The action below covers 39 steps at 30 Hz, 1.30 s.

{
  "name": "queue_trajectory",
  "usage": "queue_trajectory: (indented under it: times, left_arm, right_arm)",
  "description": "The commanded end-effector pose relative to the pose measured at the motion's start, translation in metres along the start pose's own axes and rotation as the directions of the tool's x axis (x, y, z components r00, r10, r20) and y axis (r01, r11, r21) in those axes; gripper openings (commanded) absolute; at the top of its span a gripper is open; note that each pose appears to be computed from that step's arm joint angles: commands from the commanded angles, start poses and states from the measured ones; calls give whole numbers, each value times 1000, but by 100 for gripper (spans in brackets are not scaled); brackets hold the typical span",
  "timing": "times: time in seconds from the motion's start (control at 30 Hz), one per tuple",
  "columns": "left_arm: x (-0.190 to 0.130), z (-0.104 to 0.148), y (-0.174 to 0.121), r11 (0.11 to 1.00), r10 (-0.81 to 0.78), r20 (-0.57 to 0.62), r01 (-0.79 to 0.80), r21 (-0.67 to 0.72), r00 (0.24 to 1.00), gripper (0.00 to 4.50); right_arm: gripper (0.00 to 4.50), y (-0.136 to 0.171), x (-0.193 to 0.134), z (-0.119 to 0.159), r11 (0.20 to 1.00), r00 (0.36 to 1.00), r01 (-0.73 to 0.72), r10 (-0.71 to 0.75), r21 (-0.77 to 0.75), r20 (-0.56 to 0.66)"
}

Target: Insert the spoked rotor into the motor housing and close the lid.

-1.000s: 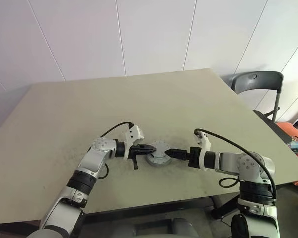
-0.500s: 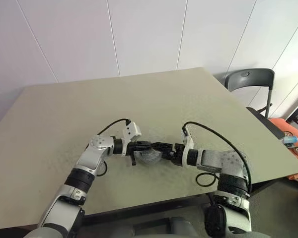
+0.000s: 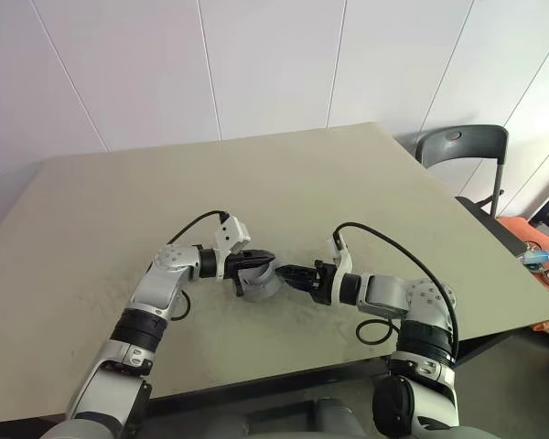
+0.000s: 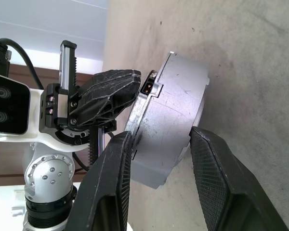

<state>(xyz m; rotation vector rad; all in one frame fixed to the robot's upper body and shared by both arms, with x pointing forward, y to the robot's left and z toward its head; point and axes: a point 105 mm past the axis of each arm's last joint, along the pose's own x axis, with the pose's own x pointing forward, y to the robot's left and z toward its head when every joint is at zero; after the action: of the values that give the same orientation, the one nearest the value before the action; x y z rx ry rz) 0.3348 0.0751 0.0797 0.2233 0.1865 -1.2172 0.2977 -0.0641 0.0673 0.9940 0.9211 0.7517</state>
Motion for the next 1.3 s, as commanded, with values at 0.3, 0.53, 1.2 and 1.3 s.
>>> queue_trajectory:
  times: [0.3, 0.53, 1.2, 1.3]
  left_arm:
    - [4, 13, 15, 994, 108, 74, -108, 2, 991, 0]
    - [-20, 46, 43, 936, 341, 314, -287, -206, 886, 0]
    - [-64, 8, 52, 815, 525, 343, -345, -465, 779, 0]
    - [-72, 7, 52, 794, 549, 351, -343, -502, 759, 0]
  right_arm:
    - [150, 34, 8, 1, 988, 990, -139, 138, -62, -18]
    - [150, 39, 7, 7, 982, 983, -181, 182, -45, 36]
    - [150, 45, 9, 2, 966, 963, -258, 257, 1, 81]
    - [122, 45, 11, 1, 964, 960, -264, 261, 14, 100]
